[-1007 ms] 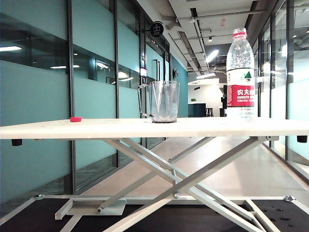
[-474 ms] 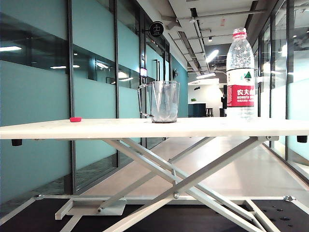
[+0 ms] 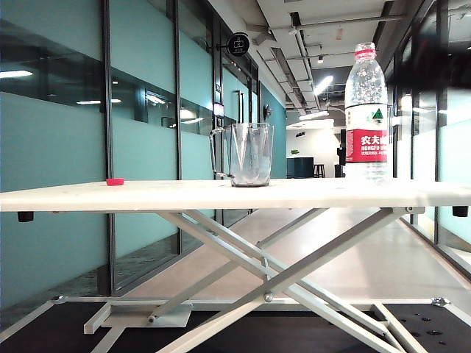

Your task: Pick up the mineral water bottle on the table and pour water into the mug until it's half full.

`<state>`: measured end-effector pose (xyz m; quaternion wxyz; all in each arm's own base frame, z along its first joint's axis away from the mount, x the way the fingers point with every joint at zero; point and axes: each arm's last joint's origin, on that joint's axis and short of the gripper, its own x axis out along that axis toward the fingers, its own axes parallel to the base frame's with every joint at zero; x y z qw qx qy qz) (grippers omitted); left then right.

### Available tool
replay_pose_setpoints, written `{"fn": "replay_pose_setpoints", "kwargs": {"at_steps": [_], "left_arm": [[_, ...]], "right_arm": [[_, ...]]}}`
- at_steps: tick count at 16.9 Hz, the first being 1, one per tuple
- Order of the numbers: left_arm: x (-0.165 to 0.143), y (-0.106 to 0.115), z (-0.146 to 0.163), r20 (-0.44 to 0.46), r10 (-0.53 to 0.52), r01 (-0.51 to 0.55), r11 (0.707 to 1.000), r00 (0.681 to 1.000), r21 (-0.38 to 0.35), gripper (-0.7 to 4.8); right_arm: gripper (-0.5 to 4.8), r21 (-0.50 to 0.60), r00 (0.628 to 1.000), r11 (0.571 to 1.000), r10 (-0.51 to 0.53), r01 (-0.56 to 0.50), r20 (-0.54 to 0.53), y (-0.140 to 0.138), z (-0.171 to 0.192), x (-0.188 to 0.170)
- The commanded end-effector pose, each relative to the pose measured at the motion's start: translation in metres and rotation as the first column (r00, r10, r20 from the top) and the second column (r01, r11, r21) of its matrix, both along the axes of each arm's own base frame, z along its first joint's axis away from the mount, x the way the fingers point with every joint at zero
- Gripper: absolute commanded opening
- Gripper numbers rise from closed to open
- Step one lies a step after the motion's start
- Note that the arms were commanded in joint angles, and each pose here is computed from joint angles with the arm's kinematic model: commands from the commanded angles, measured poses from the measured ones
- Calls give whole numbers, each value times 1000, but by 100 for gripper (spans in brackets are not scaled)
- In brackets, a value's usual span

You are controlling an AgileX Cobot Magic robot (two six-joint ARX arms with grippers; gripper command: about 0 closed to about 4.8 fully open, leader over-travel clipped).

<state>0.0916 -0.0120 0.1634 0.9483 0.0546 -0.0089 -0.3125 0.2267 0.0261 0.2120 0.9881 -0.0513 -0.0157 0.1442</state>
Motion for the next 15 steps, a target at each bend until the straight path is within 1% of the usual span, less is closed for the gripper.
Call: {"fn": "replay_pose_setpoints", "kwargs": {"at_steps": [1, 2, 3, 4, 7, 9, 15], "left_arm": [[0, 0, 1, 10, 1, -1, 1000, 1000, 5, -5], [0, 0, 1, 6, -5, 5, 1000, 1000, 5, -5], [0, 0, 1, 4, -7, 7, 1000, 1000, 5, -5], [0, 0, 0, 2, -7, 7, 1000, 1000, 5, -5], [0, 0, 1, 3, -7, 7, 1000, 1000, 5, -5], [0, 0, 0, 2, -7, 7, 1000, 1000, 5, -5], [0, 0, -2, -25, -7, 7, 1000, 1000, 3, -5]], "right_arm": [[479, 4, 996, 1000, -30, 29, 83, -6, -1, 33], [479, 3, 997, 999, -33, 32, 71, -8, -4, 46], [479, -1, 998, 1000, 1, -1, 58, -8, -8, 64], [479, -3, 999, 1000, 12, -12, 50, -9, -11, 82], [479, -6, 997, 998, 59, -59, 40, -8, -17, 111], [479, -6, 998, 998, 59, -58, 36, -8, -22, 132], [479, -2, 996, 997, 74, -74, 42, -7, -29, 165]]}}
